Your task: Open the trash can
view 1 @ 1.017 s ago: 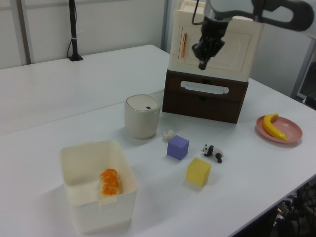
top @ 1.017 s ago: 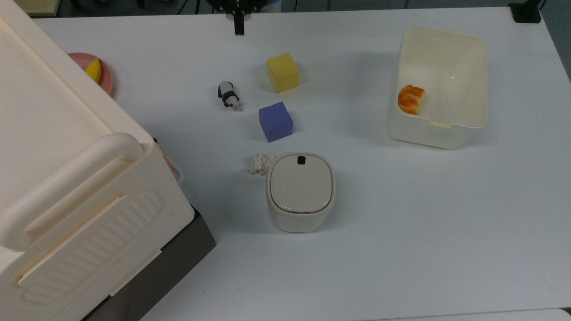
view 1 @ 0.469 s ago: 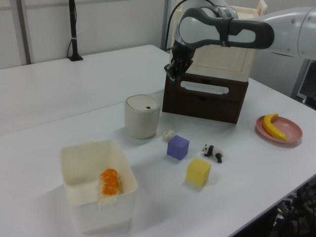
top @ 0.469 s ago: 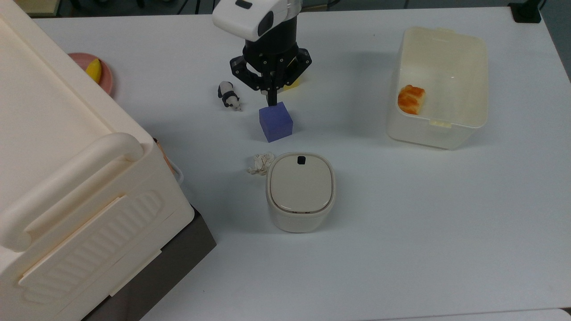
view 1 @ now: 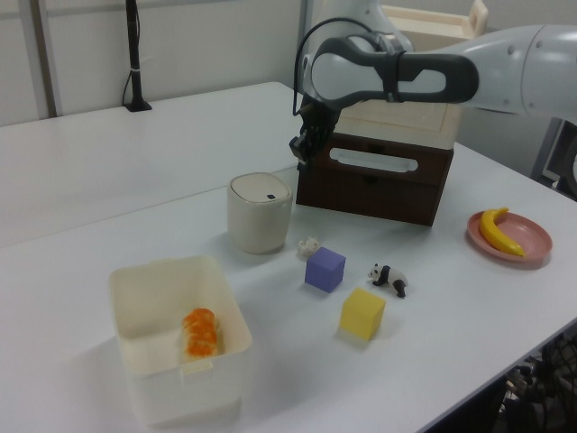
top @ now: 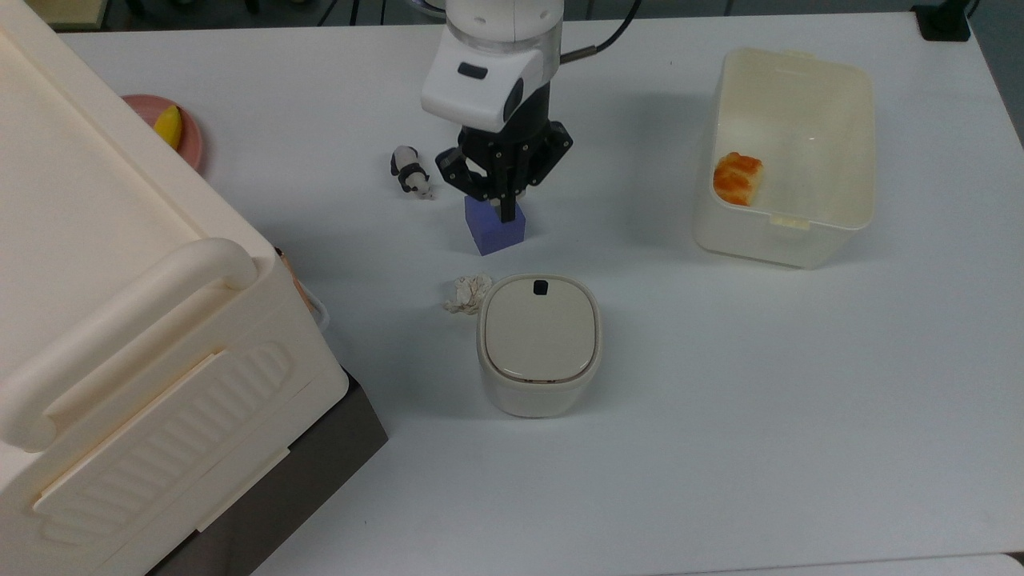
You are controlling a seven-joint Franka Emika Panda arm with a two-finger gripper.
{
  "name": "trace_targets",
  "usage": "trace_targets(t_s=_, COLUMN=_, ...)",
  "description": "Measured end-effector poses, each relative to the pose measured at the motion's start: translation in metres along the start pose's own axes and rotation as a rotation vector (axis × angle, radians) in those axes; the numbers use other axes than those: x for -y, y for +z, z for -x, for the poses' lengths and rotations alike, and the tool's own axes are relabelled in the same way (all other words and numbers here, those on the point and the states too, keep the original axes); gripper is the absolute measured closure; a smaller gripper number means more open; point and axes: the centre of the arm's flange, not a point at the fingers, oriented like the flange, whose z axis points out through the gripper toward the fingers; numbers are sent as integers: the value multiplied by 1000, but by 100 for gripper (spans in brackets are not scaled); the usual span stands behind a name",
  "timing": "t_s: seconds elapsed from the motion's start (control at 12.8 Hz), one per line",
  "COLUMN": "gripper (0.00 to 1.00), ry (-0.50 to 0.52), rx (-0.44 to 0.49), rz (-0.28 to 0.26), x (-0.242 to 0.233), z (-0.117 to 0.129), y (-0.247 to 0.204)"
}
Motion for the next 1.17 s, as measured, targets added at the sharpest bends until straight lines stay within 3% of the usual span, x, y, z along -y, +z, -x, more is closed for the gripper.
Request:
trace_targets(t_s=0.47, gripper=99, ry=-9, rx=-151, rz=-5, x=41, z=-39, y=54)
trace_targets(t_s=1.17, gripper=99, ry=36, rx=-178, rz=-9, x=44, z=-49, y=48)
